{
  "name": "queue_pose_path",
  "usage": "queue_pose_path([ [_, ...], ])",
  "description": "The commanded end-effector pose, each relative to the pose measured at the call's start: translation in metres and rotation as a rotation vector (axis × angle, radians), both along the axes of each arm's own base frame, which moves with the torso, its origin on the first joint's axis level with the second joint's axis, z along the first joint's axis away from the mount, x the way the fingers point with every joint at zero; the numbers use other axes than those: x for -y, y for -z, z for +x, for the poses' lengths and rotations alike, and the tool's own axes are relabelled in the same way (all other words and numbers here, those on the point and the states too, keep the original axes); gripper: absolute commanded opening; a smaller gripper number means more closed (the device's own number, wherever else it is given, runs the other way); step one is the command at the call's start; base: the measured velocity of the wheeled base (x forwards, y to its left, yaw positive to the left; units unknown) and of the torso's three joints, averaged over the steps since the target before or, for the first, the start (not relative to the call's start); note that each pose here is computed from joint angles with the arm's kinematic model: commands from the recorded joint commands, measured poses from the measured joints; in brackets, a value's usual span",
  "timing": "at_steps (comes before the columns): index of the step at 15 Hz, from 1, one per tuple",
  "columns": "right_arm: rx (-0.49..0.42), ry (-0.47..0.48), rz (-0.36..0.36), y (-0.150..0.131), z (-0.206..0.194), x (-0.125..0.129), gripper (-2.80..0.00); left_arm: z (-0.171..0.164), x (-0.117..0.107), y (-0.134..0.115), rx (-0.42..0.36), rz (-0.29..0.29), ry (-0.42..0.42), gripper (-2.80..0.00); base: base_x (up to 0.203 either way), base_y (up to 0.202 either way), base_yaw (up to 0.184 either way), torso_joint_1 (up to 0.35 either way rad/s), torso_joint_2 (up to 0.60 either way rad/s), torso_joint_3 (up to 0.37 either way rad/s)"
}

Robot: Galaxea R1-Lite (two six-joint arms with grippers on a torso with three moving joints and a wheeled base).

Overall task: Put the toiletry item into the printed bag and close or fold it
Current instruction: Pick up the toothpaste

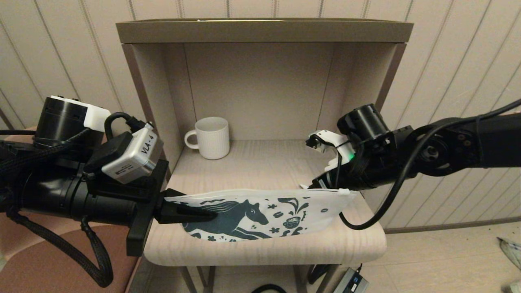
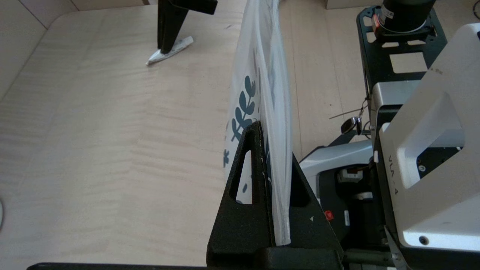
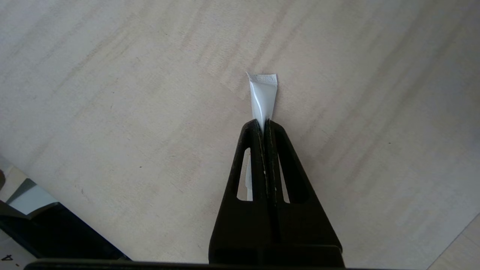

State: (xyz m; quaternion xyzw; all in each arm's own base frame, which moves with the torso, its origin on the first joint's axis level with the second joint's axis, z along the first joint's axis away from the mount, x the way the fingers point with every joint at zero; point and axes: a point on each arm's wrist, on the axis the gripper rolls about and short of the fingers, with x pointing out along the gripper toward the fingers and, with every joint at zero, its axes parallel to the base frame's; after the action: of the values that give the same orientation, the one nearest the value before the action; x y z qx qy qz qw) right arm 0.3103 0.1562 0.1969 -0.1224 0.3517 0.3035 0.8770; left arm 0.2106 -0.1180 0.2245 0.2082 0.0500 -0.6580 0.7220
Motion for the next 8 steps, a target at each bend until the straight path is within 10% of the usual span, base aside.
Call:
queue_pose_path([
  [1, -0.008, -0.002, -0.002, 0.002, -0.001, 0.0, -2.8, -0.001, 0.0, 0.0, 0.004, -0.002, 0.006, -2.8, 0.0, 0.0, 0.0, 0.0, 0.0, 0.0],
  [8, 0.049, 0.0, 0.029, -0.018, -0.005, 0.004, -2.8, -0.001, 0.0, 0.0, 0.003, -0.002, 0.006, -2.8, 0.0, 0.0, 0.0, 0.0, 0.0, 0.0],
])
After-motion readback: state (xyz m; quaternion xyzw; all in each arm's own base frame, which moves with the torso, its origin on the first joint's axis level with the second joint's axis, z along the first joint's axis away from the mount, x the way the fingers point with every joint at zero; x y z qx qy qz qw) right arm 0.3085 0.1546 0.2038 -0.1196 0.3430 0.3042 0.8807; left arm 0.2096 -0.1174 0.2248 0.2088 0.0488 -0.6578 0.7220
